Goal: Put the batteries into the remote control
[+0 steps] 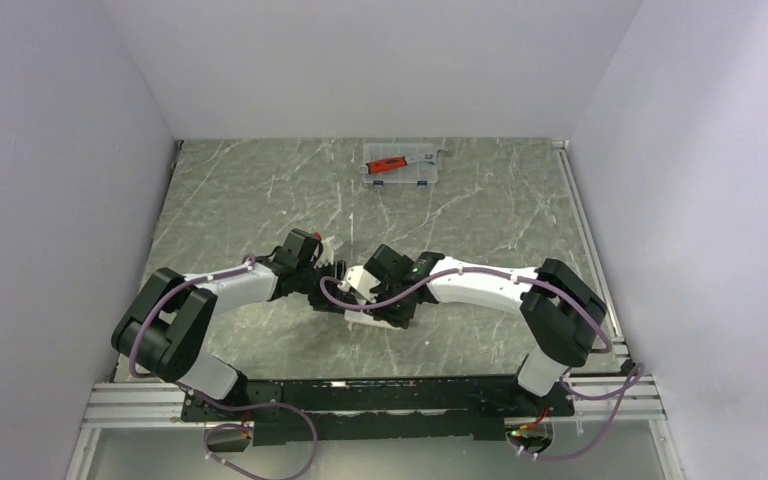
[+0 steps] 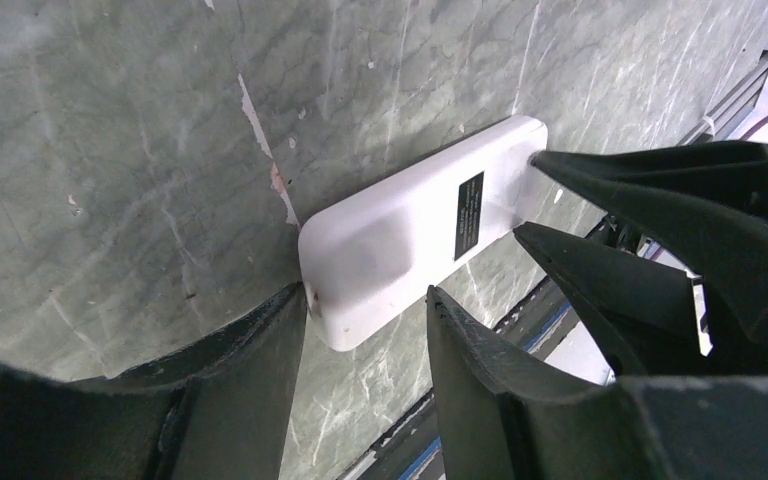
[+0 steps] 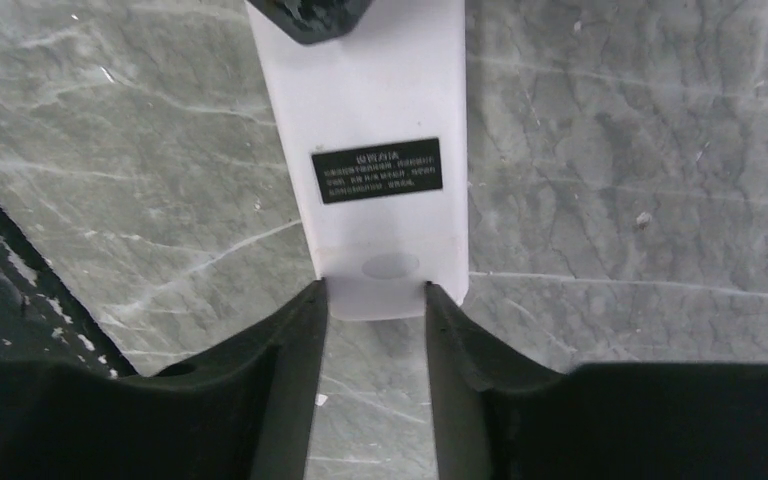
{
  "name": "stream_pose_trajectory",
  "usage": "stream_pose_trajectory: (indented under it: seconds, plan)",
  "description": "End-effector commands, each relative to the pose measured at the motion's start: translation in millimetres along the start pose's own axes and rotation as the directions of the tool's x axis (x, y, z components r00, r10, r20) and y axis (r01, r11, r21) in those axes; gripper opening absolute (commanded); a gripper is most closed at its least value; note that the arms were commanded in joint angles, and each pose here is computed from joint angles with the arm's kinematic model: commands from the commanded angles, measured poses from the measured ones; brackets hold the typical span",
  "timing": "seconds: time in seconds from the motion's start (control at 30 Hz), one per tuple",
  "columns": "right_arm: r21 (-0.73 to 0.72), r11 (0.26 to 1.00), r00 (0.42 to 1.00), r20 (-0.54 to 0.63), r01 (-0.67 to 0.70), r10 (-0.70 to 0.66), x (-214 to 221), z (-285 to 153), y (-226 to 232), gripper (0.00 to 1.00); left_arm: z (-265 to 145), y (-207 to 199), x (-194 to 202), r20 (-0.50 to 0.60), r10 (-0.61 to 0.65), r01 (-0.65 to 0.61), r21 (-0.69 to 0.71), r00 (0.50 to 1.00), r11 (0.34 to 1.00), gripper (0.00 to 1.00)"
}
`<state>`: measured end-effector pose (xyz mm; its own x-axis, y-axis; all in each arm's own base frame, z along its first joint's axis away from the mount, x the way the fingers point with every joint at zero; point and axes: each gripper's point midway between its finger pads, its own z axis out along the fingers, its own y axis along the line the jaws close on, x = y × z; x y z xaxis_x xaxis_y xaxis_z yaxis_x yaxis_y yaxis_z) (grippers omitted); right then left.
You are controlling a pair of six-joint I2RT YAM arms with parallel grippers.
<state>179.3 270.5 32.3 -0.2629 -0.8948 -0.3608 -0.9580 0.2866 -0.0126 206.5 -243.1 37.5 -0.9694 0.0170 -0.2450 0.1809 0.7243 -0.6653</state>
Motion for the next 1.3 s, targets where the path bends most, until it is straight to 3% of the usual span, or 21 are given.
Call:
stream_pose_trajectory:
  seconds: [0.0,0.47,0.73,0.97,1.27]
  plan:
    - [0.003,1.0,0.996,0.084,-0.003,0.003,-29,-5,-4,0.41,-1,-10,-5,0.004,0.03,-0.03,0.043,1.0,0.999,0.53]
    - [0.068,0.997,0.99,0.135,-0.045,0.036,-38,-26,-13,0.48,-3,-7,-5,0.006,0.029,-0.029,0.021,1.0,0.999,0.53]
    - [0.155,0.965,0.957,0.235,-0.212,0.173,-39,-51,-25,0.5,-2,-3,-1,0.0,0.022,-0.022,0.006,1.0,1.0,0.53]
    - [0.19,0.88,0.855,0.391,-0.436,0.339,-35,-76,-34,0.51,-2,3,7,-0.01,0.001,-0.001,-0.005,1.0,1.0,0.49]
    - [0.116,0.795,0.722,0.513,-0.595,0.465,-28,-97,-31,0.49,-2,8,15,-0.012,-0.03,0.03,-0.022,0.999,0.999,0.44]
